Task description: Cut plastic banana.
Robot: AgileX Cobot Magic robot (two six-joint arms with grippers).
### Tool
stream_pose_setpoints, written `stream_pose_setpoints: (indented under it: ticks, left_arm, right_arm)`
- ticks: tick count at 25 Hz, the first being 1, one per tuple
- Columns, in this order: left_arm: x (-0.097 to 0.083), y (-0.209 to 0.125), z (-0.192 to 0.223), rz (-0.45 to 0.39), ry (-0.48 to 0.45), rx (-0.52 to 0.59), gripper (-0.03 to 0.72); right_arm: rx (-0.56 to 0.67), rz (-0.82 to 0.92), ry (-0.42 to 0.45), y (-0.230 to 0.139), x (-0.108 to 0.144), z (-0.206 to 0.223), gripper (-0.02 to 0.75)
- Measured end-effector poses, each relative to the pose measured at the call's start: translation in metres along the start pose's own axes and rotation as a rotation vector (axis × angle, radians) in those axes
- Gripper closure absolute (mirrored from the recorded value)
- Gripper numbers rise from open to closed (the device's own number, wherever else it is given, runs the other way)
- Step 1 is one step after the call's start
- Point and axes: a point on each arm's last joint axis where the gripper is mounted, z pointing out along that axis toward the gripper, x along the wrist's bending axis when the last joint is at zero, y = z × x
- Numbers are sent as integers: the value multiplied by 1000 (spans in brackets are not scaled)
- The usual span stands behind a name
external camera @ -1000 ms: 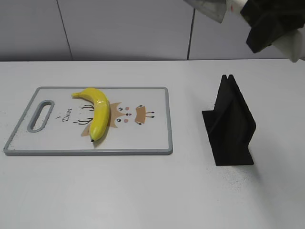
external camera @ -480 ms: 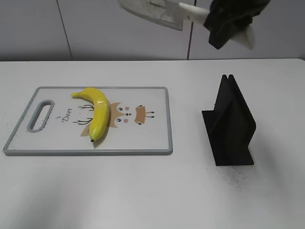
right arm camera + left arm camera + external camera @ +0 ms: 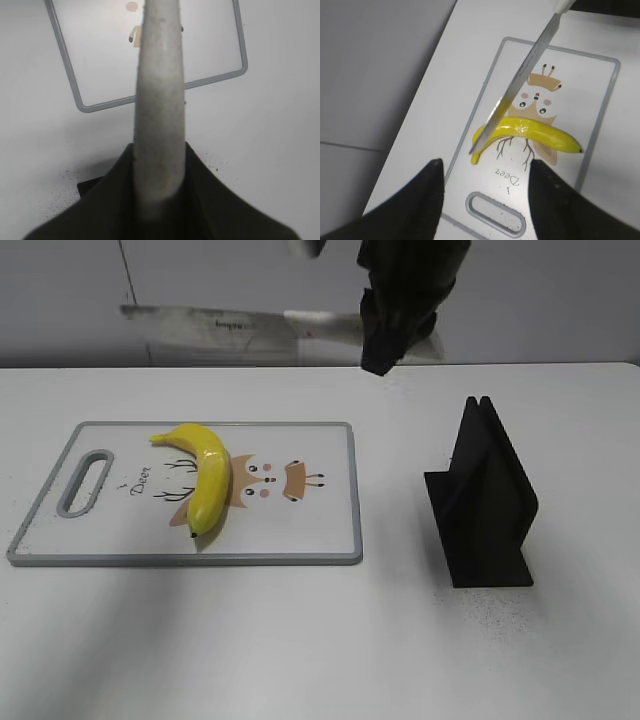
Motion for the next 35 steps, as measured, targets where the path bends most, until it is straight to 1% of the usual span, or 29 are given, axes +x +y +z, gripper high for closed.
stream_pose_setpoints:
  ticks: [2, 5, 12, 17, 25, 32, 35]
  left_arm:
    - [4, -1, 13, 33, -36, -24, 161]
    - [9, -5, 34, 47, -88, -42, 161]
    - [17, -19, 77, 16, -184, -29, 161]
    - [19, -26, 94, 9, -220, -17, 170]
    - [20, -41, 124, -4, -280, 36, 180]
    - [21, -46, 133, -4, -297, 48, 181]
    - [21, -48, 137, -9, -307, 52, 198]
  right_arm:
    - [9, -64, 13, 1, -1, 9, 575]
    - [1, -130, 31, 6, -3, 18, 575]
    - [-89, -166, 79, 25, -10, 35, 575]
    - [-96, -160, 101, 29, -12, 48, 575]
    - [-100, -148, 102, 26, -16, 49, 575]
    - [-105, -135, 103, 23, -19, 48, 575]
    - [-108, -134, 105, 23, -19, 48, 575]
